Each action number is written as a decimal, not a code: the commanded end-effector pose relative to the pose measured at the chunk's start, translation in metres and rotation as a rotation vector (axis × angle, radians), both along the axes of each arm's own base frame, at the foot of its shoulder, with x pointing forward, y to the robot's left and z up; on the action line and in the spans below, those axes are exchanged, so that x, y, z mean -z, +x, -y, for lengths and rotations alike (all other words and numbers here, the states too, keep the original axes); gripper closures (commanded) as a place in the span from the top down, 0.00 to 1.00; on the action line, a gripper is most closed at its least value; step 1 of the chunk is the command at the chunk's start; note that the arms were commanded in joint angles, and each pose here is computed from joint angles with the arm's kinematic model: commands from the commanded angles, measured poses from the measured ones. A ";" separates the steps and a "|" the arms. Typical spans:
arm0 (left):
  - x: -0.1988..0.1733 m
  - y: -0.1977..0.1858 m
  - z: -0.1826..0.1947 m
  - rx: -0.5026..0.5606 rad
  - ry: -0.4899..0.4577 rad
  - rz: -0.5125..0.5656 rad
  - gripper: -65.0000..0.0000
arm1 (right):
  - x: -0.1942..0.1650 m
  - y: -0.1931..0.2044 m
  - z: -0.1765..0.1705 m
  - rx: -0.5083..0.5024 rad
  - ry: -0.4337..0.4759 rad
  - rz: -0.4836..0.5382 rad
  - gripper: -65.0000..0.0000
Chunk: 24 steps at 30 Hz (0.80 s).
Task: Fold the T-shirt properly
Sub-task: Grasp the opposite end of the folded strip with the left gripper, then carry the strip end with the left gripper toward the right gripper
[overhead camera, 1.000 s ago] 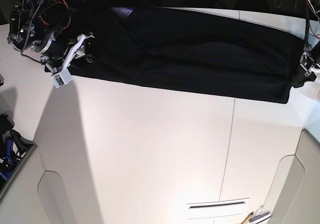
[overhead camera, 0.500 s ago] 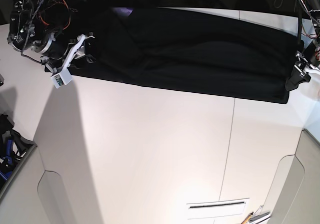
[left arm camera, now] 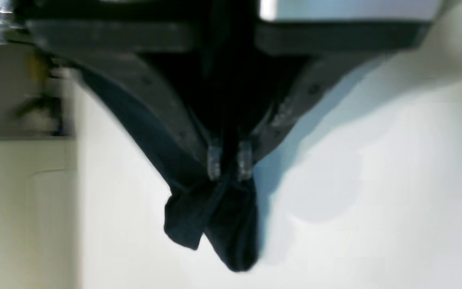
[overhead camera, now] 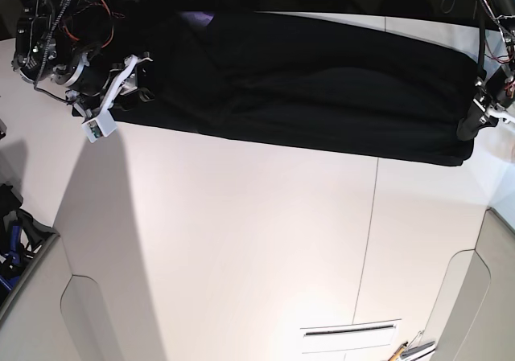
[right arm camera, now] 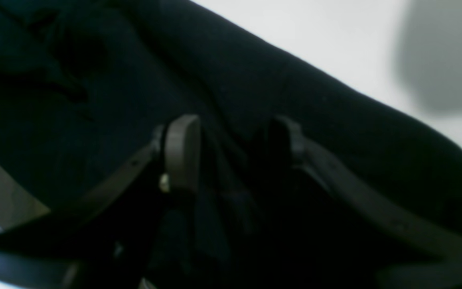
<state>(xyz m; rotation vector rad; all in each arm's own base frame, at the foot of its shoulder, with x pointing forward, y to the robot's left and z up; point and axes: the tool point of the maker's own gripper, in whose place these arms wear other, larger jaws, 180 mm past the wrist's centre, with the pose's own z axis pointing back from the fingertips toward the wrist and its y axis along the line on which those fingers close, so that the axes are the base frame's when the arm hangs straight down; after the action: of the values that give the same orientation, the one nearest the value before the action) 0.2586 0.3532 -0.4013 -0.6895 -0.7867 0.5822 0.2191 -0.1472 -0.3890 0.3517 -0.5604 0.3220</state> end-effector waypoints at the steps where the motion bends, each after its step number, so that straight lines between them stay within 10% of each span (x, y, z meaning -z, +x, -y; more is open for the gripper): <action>1: -0.021 0.008 0.000 0.021 -0.022 0.057 0.00 | -0.008 0.006 0.002 -0.004 0.003 0.032 0.43; 15: -0.054 -0.011 0.082 0.279 -0.016 0.148 0.00 | -0.054 0.024 0.016 0.005 -0.068 0.165 0.43; 24: -0.079 -0.032 0.149 0.361 -0.010 0.253 0.00 | -0.082 0.026 0.081 0.189 -0.165 0.232 0.43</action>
<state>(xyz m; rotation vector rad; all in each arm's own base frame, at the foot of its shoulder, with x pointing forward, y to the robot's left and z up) 0.2195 0.2017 -0.3376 -0.8897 -0.8136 0.1956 0.2406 -0.2277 -0.3168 0.1065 -0.7483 0.2149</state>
